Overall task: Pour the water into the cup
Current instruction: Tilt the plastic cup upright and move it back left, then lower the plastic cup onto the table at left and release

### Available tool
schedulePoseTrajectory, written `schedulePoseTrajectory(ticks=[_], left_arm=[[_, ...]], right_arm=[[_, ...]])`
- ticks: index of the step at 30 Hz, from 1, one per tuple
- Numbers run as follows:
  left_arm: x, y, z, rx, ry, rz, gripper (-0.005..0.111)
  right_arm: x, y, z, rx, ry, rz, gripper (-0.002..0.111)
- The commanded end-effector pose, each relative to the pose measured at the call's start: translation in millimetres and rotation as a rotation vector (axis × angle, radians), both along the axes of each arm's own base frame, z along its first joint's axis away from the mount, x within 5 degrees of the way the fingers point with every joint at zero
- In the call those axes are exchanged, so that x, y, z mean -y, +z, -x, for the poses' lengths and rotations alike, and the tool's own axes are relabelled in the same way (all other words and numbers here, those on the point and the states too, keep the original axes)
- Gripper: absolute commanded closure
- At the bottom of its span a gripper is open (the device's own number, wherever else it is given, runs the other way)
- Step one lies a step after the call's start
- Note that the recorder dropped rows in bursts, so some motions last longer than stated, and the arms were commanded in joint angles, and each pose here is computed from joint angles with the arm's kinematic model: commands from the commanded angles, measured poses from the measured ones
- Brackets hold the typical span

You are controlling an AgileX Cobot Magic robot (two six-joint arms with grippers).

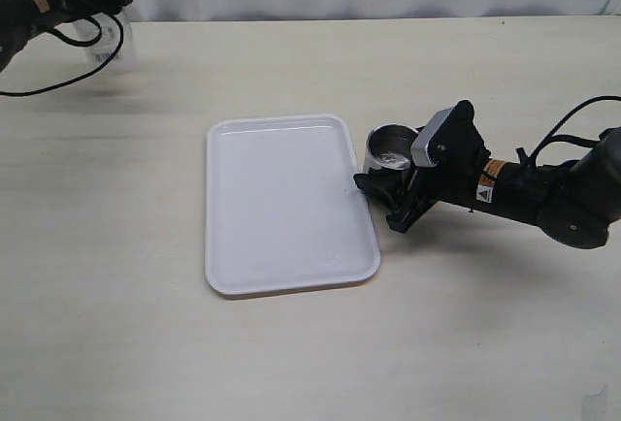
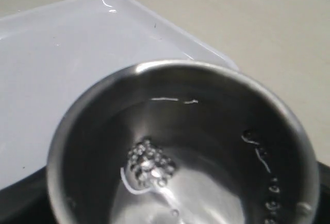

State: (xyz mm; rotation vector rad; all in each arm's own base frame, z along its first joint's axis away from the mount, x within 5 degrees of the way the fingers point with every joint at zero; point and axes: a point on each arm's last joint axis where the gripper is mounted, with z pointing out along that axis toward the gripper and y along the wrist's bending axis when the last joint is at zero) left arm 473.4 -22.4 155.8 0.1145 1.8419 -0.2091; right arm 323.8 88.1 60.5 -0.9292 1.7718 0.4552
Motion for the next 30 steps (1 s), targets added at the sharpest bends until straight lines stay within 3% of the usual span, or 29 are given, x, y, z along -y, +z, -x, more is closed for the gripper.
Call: schedulePoseTrajectory(ticks=[1, 4, 11, 24, 30], left_arm=[[-18.0, -9.4, 6.9, 0.006, 0.023, 0.019, 0.107], [-27.2, -13.3, 11.1, 0.014, 0.034, 0.025, 0.107], [-22.2, -20.6, 26.2, 0.111, -0.05, 0.004, 0.107], [-19.4, -48.9, 34.6, 0.112, -0.08, -0.008, 0.107], [-19.8, -47.7, 35.0, 0.139, -0.078, -0.02, 0.107]], right_arm=[[-0.1, 3.1, -1.9, 0.021, 0.005, -0.008, 0.104], [-0.1, 3.1, -1.9, 0.021, 0.005, -0.008, 0.104], [-0.1, 3.1, -1.9, 0.021, 0.005, -0.008, 0.104], [-0.1, 3.1, -1.9, 0.021, 0.005, -0.008, 0.104], [-0.1, 3.1, -1.9, 0.021, 0.005, -0.008, 0.104]])
